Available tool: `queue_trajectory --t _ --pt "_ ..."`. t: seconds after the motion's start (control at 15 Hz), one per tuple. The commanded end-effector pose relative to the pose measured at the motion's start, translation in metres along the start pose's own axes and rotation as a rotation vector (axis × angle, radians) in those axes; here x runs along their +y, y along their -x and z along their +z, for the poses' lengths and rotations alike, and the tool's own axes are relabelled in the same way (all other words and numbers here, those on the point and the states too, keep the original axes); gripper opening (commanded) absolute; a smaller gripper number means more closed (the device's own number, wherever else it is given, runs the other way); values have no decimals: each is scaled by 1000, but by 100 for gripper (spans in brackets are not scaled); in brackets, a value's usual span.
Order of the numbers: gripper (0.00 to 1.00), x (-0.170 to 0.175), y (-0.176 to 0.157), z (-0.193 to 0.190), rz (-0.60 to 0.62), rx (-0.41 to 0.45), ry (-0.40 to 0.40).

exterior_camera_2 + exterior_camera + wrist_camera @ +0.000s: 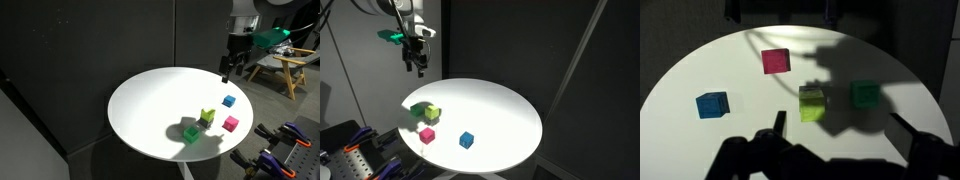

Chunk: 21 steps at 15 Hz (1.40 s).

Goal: Pick up the lime green block and put it on the gray block

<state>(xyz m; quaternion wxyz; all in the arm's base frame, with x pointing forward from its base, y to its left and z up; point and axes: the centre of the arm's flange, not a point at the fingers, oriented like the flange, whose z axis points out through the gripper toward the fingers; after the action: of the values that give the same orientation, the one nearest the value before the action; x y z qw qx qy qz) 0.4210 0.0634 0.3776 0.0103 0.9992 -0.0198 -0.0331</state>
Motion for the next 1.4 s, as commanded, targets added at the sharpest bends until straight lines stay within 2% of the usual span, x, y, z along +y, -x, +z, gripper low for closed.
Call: queue_trajectory --t 0.0,0.4,0.47,1.33 --pt "100 9 11 -13 73 26 21" --pt "100 20 14 -22 127 43 26" --pt "100 17 3 -15 101 37 2" --pt "100 19 6 -16 109 40 4"
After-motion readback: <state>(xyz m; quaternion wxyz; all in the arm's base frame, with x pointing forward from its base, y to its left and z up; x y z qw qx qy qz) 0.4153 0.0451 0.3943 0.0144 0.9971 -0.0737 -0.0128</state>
